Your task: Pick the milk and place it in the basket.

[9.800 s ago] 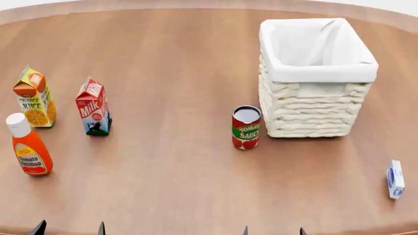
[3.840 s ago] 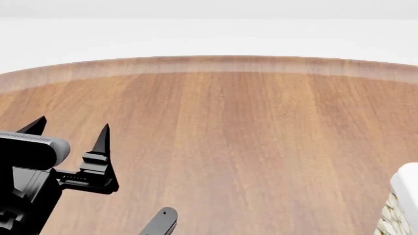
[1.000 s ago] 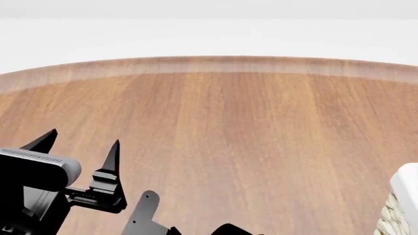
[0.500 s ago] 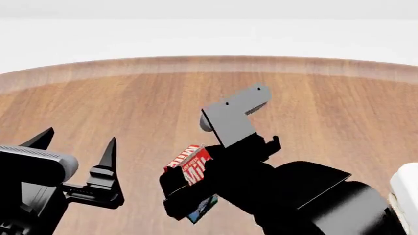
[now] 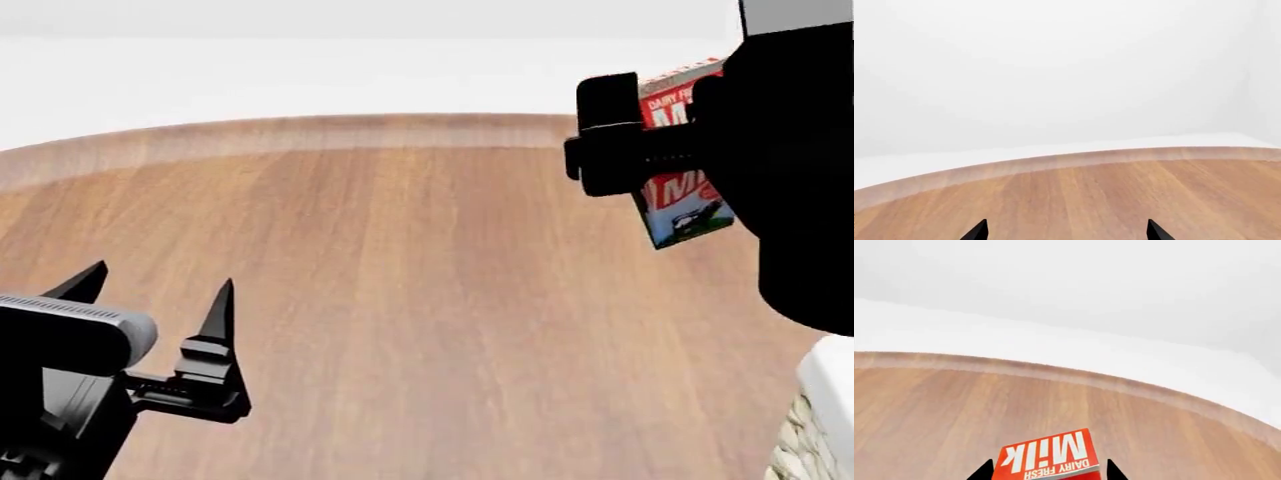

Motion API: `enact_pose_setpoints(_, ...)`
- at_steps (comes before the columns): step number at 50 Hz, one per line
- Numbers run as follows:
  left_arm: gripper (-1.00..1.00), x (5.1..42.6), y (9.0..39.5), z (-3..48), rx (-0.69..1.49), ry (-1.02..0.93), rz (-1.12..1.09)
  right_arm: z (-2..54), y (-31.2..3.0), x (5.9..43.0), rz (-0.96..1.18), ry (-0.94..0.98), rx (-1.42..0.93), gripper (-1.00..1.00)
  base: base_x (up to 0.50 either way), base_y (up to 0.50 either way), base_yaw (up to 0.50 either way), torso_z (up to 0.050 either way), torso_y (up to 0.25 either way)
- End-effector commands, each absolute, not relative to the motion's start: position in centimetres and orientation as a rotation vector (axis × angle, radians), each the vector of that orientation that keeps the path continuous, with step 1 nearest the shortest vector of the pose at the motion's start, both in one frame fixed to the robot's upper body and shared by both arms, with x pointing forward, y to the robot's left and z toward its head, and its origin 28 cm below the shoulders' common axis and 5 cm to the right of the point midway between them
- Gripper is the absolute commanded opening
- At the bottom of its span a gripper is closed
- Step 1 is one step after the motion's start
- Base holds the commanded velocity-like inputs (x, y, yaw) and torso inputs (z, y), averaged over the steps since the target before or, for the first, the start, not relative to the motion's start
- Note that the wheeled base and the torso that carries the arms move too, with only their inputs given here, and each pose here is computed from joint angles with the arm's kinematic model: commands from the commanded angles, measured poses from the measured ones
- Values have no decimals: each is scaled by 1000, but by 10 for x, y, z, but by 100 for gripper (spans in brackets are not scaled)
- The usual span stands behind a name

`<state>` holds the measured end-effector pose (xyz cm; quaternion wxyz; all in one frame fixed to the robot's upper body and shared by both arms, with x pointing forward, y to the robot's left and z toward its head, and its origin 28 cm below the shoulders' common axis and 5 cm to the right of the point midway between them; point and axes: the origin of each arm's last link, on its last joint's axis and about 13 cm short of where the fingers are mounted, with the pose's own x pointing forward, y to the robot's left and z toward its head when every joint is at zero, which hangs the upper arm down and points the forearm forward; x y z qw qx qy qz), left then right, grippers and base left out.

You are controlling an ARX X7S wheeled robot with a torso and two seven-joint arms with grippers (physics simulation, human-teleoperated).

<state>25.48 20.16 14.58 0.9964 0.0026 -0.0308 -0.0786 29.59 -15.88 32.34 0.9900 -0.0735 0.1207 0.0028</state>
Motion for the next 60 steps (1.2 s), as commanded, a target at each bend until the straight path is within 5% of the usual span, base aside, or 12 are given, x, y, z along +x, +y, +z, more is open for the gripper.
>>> enact_pose_setpoints(1, 100, 255, 203, 145, 4, -59, -152, 352, -196, 279, -271, 143, -77, -100, 0, 0, 0, 0, 0)
enact_pose_setpoints(20, 100, 256, 203, 143, 6, -52, -149, 357, -235, 246, -581, 142, 46, -100, 0, 0, 0, 0, 2)
enact_pose_setpoints(60, 100, 260, 203, 139, 6, -39, -144, 330, -269, 227, -801, 192, 165, -100, 0, 0, 0, 0, 1)
